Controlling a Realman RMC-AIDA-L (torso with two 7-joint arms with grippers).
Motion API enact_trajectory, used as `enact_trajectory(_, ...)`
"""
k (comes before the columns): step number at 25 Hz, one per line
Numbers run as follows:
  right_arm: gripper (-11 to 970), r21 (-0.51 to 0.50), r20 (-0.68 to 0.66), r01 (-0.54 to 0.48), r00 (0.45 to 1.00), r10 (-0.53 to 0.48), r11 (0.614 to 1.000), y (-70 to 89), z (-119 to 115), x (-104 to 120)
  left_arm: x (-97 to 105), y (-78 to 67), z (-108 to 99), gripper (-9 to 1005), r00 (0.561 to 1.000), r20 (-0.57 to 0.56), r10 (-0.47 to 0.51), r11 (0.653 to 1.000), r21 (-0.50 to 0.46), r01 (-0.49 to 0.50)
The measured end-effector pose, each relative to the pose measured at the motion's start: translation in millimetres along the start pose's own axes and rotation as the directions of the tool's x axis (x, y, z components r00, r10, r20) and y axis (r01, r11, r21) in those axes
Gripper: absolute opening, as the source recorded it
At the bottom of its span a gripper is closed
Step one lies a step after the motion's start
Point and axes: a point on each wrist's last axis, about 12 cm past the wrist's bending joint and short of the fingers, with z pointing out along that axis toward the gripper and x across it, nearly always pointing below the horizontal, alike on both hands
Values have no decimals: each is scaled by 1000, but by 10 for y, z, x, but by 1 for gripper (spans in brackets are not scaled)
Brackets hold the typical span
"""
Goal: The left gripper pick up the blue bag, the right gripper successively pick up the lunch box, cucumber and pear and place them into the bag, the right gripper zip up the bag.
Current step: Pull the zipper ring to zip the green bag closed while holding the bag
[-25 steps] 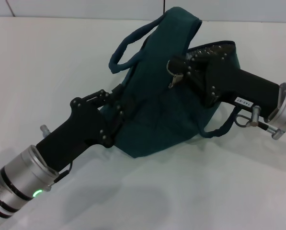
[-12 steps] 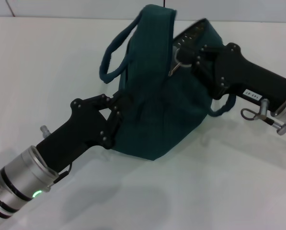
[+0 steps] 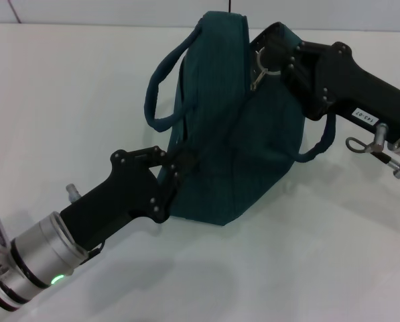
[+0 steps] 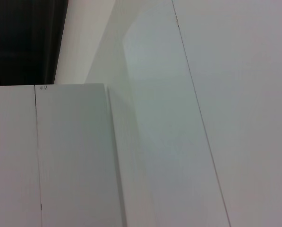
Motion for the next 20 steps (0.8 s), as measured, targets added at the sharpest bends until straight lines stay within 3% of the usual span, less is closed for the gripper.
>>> enact_trajectory(20, 16, 95, -13, -3, 1000, 4, 996, -110, -156, 31, -98, 16, -161, 52, 998, 48, 35, 999, 16, -36)
